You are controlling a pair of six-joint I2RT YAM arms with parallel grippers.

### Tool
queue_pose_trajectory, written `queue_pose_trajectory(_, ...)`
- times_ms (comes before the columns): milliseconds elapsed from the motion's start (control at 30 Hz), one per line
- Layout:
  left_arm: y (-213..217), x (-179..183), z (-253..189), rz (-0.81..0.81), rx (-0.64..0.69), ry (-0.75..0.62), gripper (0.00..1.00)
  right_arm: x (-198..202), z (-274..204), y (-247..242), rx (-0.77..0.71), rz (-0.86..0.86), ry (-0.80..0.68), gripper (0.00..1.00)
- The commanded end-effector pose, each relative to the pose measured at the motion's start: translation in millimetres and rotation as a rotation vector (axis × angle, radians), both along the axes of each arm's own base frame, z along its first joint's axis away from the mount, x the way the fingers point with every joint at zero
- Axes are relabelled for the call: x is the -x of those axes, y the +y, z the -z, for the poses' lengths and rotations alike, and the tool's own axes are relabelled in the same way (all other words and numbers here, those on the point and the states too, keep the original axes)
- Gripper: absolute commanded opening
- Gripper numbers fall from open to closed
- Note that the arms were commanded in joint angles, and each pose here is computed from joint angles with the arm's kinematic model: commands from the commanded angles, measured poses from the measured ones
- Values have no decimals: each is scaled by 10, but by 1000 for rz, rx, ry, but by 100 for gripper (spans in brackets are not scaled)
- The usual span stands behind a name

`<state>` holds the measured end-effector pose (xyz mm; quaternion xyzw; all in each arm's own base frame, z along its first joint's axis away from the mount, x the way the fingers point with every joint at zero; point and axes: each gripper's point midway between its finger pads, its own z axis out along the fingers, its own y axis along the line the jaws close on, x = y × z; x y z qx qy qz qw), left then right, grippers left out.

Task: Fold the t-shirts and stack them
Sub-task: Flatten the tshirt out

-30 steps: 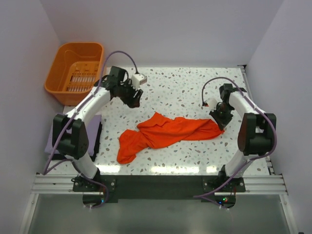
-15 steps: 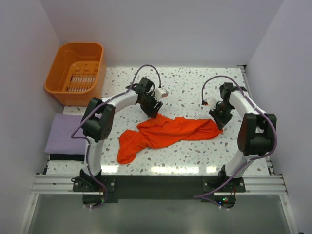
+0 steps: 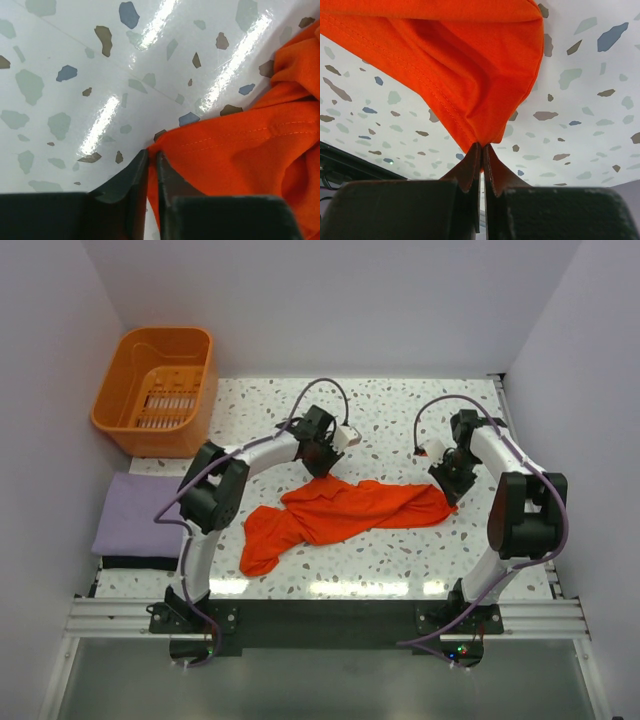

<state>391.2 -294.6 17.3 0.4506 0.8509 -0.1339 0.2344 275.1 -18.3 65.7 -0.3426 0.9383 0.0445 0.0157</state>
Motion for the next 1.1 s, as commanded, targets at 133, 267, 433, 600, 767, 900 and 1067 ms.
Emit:
queue_pose_trajectory(133,298,-246,-280,-96,3,-56,0,-134,-219,-2,-7,-9,-94,0)
queue_pose_trajectory(267,694,-703,-1026,-196,118,-173,0,-312,-444,-7,-8,-2,-201,0)
queue_pose_trajectory(433,1218,-1074,-2055,-267,216,-373,0,-763,-974,-3,-11,37,-454,0)
queue_pose_trajectory(600,1556,-1177,-2826,-321,296,-567,0,-1202,-1857,-25,-23,123,-812,0)
queue_pose_trajectory(767,1870,-1090,-3735,-383,411,-796,0,-1443,-2806,-100,-15,179,-1117,0)
queue_pose_trajectory(900,2144,-950,-4289,-436,447,-960,0,-1418,-3372,-148,-2,200,-1296,0)
queue_pose_trajectory(1067,2305,-532,-4926,-452,467,-1161,0,-1169,-4061,-198,12,220,-1504,0)
